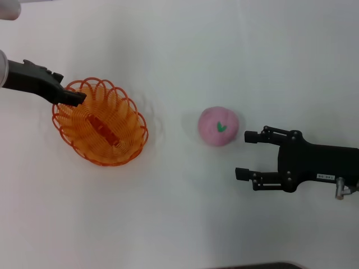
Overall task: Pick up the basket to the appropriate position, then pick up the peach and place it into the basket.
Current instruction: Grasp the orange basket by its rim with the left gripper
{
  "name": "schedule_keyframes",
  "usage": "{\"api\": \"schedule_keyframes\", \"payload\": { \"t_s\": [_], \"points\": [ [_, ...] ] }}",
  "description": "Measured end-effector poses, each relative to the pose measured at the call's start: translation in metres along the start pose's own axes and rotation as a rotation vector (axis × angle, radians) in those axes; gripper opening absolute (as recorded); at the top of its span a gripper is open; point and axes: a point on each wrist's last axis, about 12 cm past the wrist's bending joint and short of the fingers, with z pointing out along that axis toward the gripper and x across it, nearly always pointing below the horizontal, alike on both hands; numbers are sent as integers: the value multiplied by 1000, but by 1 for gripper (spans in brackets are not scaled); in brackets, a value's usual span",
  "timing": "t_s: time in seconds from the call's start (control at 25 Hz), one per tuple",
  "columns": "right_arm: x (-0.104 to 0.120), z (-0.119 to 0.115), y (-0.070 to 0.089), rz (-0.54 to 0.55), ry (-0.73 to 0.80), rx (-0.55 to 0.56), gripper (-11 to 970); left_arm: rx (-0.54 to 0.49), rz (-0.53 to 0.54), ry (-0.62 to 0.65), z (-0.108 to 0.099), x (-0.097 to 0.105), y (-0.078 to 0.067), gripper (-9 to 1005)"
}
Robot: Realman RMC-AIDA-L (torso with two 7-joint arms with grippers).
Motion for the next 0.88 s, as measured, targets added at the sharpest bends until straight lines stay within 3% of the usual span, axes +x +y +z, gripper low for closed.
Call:
{"api": "schedule_keyframes", "payload": {
  "t_s": [0.88],
  "points": [
    [-2, 2, -1, 7, -2, -5, 893, -17, 10, 23, 6, 1, -3, 663]
  ]
}}
